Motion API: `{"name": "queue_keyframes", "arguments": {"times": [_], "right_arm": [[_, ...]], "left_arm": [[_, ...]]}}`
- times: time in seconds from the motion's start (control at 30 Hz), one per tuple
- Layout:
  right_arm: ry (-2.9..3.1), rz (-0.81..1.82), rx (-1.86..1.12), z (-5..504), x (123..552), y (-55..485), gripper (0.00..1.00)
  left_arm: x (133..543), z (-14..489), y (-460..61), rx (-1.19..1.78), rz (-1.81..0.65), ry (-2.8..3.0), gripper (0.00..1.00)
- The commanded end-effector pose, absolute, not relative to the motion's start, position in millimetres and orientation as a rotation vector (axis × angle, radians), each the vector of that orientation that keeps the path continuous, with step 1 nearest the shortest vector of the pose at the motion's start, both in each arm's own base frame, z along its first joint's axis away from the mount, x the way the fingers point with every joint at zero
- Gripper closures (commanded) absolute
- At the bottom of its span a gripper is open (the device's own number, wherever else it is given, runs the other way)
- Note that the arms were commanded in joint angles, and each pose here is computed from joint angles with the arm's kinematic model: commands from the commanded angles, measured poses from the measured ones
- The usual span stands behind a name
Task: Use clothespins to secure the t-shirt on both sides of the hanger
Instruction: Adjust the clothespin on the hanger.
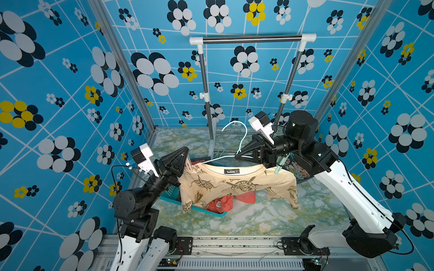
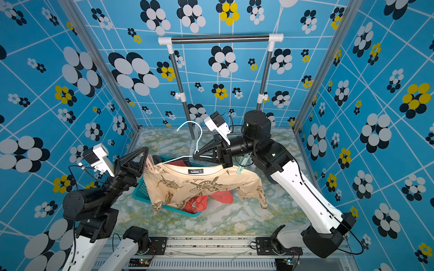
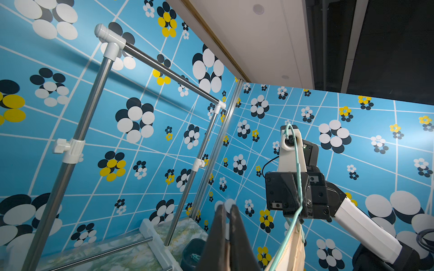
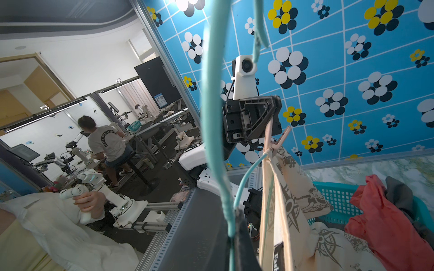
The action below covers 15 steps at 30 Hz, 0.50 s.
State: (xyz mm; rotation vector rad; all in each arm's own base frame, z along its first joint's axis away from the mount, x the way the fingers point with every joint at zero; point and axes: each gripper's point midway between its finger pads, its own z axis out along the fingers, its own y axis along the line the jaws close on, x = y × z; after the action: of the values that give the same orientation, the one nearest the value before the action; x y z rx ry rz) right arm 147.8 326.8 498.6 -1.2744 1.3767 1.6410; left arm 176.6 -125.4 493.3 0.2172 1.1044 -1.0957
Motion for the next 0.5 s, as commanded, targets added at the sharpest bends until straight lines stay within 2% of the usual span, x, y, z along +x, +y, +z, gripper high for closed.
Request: {"name": "queue_keyframes", "arguments": {"times": [0.0, 0.27, 0.3, 0.33, 0.4, 0.43, 0.47], "right_arm": [[1.109, 1.657, -1.409, 533, 114, 315, 1.00], [1.097, 1.663, -1.398, 540, 122, 322, 1.00], [1.096, 1.669, -1.396, 541, 124, 323, 1.00], [1.098, 1.674, -1.394, 540, 125, 325, 1.00], [1.097, 1.683, -1.393, 541, 127, 326, 1.00], [1.099, 1.687, -1.395, 541, 127, 327, 1.00], [1.099, 1.687, -1.394, 541, 127, 327, 1.00]], "left_arm": [[197, 463, -132, 0.189, -1.143, 1.204, 1.00], [188, 468, -134, 0.218, -1.176, 1.183, 1.00], [187, 468, -135, 0.219, -1.185, 1.181, 0.93], [185, 468, -134, 0.219, -1.186, 1.171, 0.81], [183, 467, -131, 0.211, -1.177, 1.155, 0.50], [182, 468, -129, 0.208, -1.158, 1.145, 0.41], [182, 468, -127, 0.202, -1.134, 1.146, 0.35]]}}
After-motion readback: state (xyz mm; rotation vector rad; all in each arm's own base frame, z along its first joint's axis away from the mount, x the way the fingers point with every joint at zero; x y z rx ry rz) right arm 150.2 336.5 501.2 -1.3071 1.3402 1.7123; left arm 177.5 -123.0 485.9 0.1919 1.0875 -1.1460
